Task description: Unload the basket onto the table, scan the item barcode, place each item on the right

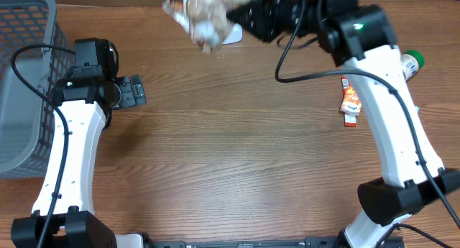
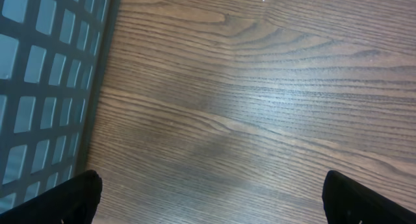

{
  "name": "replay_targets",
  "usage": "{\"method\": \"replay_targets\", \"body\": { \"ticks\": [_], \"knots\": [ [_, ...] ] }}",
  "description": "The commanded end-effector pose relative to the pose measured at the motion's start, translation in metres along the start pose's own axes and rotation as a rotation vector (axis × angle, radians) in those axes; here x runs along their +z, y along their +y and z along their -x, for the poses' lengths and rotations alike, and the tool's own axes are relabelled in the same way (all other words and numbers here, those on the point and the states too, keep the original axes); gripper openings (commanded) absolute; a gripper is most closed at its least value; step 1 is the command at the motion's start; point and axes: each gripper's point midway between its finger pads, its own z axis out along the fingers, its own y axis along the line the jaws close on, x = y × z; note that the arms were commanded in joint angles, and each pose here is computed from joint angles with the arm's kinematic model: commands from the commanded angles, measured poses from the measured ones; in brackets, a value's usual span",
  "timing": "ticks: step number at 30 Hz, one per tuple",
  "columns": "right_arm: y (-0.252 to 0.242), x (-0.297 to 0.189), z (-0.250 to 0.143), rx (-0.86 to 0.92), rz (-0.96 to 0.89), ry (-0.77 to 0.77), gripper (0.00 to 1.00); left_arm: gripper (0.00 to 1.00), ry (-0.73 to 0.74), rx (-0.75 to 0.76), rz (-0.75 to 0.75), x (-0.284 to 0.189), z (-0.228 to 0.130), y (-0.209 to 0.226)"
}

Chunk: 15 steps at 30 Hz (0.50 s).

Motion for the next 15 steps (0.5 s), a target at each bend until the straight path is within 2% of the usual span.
{"method": "replay_targets", "body": {
  "ticks": [1,4,9,15],
  "knots": [
    [-0.006,-0.034,0.047,-0.265,-0.226,-0.12,0.03,1.0,-0.004,0.023,0.01,0.0,0.003,0.002],
    [-0.012,-0.037,0.06,-0.417,-0.287,-0.145,0.04,1.0,-0.004,0.023,0.01,0.0,0.003,0.002],
    [-0.023,-0.01,0.048,-0.697,-0.301,-0.061,0.04,1.0,-0.004,0.023,0.01,0.0,0.003,0.002],
    [-0.07,0.044,0.035,-0.738,-0.399,-0.002,0.03,1.0,-0.004,0.023,0.01,0.0,0.003,0.002]
  ]
}}
